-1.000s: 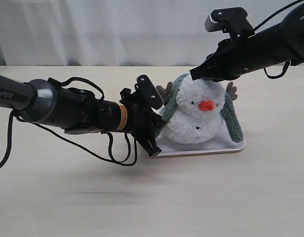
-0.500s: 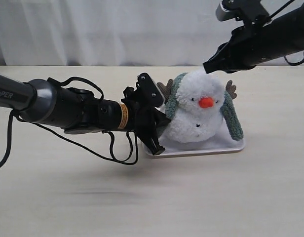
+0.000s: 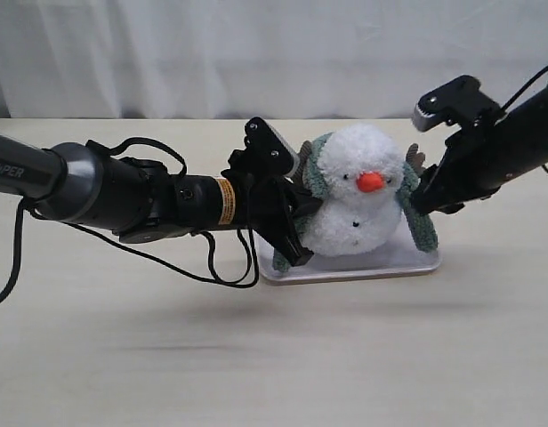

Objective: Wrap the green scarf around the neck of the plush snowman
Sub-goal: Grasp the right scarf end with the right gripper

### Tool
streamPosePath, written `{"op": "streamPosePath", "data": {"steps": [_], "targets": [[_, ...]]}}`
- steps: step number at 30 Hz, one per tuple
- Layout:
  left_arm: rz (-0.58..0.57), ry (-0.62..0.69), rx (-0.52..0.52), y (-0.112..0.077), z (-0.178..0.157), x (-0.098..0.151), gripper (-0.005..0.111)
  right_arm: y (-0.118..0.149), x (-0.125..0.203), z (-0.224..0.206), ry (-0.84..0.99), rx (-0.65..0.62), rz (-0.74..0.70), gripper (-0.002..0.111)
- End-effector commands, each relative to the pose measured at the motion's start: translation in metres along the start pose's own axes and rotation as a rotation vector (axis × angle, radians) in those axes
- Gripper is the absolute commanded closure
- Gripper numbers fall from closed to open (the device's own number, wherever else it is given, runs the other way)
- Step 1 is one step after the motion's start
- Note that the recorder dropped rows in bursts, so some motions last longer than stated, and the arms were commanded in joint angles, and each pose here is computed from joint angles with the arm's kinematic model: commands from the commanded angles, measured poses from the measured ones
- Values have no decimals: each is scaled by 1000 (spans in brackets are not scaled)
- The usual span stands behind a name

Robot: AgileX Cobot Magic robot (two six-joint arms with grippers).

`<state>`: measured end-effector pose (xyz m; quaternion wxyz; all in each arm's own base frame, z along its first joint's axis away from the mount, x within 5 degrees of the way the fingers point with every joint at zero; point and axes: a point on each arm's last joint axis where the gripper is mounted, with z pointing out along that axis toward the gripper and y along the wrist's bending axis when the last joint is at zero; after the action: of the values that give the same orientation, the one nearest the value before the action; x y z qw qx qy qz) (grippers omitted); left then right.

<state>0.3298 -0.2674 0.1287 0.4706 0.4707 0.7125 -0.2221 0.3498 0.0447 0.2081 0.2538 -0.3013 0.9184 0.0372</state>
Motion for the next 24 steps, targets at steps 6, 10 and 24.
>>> {"op": "streamPosePath", "data": {"steps": [6,10,24], "targets": [[-17,-3,-9,1,0,-2,107,-5,0,19,-17,78,-33,55],[-15,-7,-7,1,0,-2,107,-2,4,32,17,28,11,48],[-155,-40,-30,3,0,-5,107,13,7,1,92,-83,40,104]]}}
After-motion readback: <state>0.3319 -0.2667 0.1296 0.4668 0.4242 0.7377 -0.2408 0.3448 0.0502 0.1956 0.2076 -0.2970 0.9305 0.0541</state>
